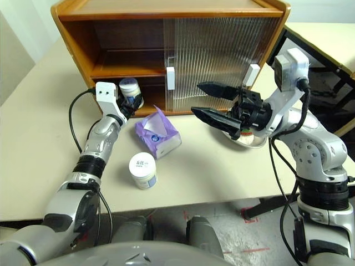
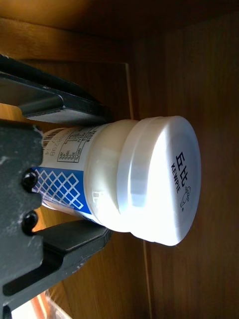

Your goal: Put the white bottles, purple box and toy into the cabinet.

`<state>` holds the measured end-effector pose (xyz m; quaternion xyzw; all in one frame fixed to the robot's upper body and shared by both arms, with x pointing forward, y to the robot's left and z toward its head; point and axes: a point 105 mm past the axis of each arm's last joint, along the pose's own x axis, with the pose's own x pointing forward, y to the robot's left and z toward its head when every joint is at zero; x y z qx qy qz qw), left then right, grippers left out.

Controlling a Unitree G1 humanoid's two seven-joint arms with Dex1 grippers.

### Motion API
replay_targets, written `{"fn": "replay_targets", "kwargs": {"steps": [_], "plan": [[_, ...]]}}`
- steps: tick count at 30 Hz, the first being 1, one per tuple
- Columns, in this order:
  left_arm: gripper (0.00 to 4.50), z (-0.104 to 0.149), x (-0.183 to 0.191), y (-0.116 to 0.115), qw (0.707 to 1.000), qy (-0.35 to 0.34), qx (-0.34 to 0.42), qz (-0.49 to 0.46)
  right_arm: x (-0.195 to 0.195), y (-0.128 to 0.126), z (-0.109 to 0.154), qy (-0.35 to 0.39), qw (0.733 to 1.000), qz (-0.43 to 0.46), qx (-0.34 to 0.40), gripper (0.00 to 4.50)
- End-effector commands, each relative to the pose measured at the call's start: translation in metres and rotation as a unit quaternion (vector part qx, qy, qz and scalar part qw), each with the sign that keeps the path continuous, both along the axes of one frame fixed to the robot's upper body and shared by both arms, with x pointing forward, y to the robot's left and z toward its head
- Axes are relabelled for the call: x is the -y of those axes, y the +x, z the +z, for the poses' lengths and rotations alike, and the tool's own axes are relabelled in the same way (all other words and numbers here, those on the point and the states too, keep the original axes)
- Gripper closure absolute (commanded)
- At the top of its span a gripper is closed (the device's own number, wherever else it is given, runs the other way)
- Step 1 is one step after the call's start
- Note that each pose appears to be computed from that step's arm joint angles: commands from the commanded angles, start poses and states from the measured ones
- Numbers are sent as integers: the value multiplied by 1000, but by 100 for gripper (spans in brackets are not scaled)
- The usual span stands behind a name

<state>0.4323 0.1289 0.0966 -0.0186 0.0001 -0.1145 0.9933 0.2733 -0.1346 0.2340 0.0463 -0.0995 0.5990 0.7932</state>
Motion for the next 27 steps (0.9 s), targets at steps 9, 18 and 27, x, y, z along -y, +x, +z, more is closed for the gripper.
{"fn": "replay_targets", "kwargs": {"steps": [9,18,27], "plan": [[145,11,18,14,1000,13,12,-24,-2,-3,5,-1,1000,-3,16,0],[145,2,17,16,999,31,-5,-35,-1,-3,6,-2,1000,-5,17,0],[2,2,17,14,998,39,0,-56,-3,-3,6,-3,1000,-2,17,0]]}}
